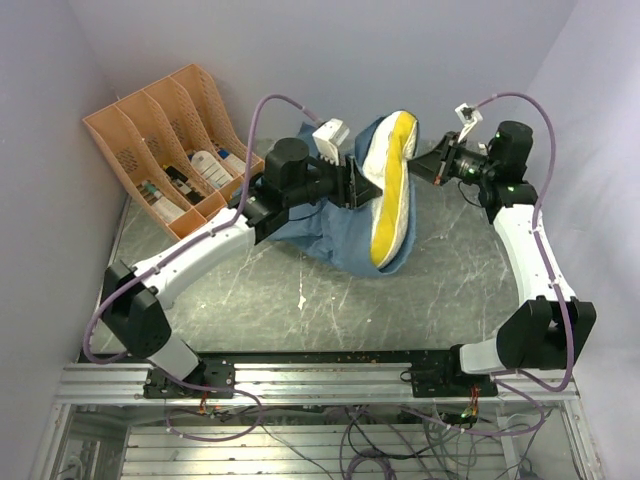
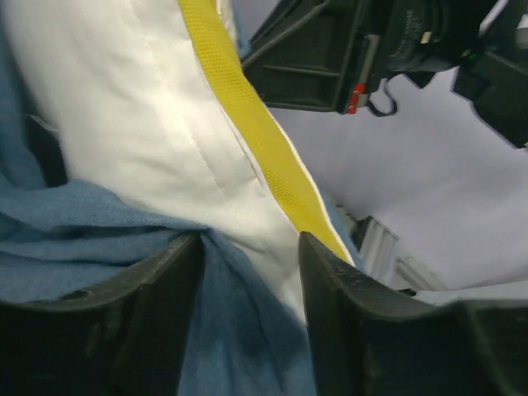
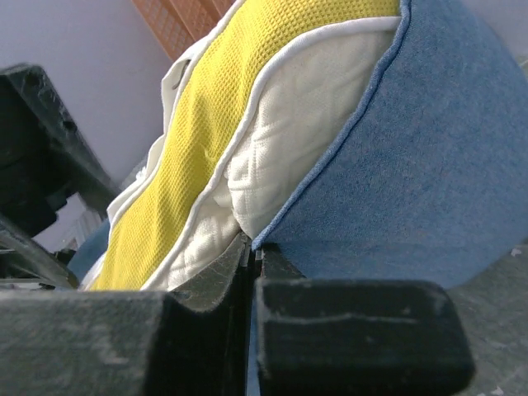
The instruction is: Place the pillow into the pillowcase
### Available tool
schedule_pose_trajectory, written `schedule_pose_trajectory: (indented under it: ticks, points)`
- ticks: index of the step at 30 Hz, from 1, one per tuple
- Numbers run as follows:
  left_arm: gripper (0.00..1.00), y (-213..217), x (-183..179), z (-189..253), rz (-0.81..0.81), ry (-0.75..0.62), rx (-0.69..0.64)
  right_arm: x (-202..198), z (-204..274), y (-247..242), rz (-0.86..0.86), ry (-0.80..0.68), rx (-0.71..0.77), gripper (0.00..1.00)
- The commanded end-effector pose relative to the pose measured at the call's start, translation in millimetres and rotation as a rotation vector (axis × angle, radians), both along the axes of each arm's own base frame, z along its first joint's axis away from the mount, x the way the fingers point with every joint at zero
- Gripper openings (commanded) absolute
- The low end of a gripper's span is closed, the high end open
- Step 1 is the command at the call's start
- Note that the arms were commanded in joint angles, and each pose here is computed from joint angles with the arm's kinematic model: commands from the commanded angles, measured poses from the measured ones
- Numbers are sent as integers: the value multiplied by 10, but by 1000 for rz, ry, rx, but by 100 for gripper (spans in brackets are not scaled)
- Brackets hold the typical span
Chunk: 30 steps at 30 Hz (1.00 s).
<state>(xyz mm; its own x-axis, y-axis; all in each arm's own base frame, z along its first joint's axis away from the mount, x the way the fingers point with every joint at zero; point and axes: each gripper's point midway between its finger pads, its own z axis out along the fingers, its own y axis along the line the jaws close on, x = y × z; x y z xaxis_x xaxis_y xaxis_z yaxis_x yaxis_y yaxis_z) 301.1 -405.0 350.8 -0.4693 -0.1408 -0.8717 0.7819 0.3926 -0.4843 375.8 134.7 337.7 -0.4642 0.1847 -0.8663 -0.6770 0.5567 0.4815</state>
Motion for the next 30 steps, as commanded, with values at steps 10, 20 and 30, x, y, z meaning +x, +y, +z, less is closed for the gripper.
schedule_pose_trajectory:
  ticks: [10, 20, 30]
  points:
    - [100, 881, 408, 278, 482, -92, 138, 24, -60, 175, 38, -128, -59, 0]
    - [99, 277, 558, -267, 268, 28, 151, -39, -128, 172, 46, -117, -79, 0]
    - [99, -55, 318, -313, 76, 98, -9, -55, -279, 199, 62, -91, -106, 0]
